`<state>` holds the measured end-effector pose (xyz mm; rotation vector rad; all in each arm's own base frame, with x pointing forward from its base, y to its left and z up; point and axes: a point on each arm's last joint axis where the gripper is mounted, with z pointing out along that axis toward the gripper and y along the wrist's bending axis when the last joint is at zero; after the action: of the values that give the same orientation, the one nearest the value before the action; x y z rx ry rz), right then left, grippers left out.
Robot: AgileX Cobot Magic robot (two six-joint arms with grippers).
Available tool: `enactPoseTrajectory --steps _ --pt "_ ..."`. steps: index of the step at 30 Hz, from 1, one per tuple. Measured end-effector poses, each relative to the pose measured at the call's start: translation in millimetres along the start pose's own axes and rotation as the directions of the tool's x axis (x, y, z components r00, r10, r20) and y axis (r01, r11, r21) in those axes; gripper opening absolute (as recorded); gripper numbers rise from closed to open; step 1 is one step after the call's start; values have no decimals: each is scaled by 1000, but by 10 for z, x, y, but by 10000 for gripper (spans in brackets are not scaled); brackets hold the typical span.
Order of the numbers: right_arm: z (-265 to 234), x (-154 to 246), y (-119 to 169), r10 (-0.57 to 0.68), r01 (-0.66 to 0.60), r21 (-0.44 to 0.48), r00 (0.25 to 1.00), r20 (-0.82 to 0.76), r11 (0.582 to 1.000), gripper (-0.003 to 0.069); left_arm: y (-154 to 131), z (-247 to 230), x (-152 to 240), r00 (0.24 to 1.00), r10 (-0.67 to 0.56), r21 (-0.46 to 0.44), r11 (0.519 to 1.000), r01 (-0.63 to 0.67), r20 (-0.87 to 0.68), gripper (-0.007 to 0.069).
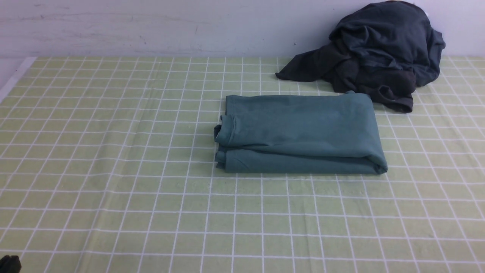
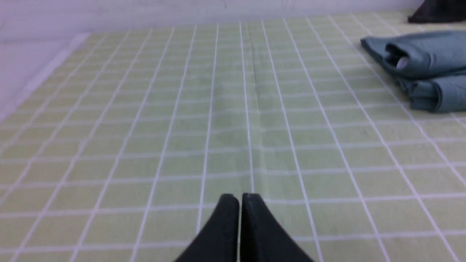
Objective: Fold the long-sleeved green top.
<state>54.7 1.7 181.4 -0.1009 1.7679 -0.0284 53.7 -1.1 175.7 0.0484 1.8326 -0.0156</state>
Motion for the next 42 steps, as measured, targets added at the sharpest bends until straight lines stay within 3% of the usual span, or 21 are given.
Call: enactPoseTrajectory --steps 10,42 --pt "0 0 0 0 0 0 1000 0 1000 -14 -12 -4 3 999 45 16 999 -45 -6 -3" --pt "0 0 0 0 0 0 1000 0 1000 -14 -23 -4 5 1000 10 28 1000 -10 -9 -3"
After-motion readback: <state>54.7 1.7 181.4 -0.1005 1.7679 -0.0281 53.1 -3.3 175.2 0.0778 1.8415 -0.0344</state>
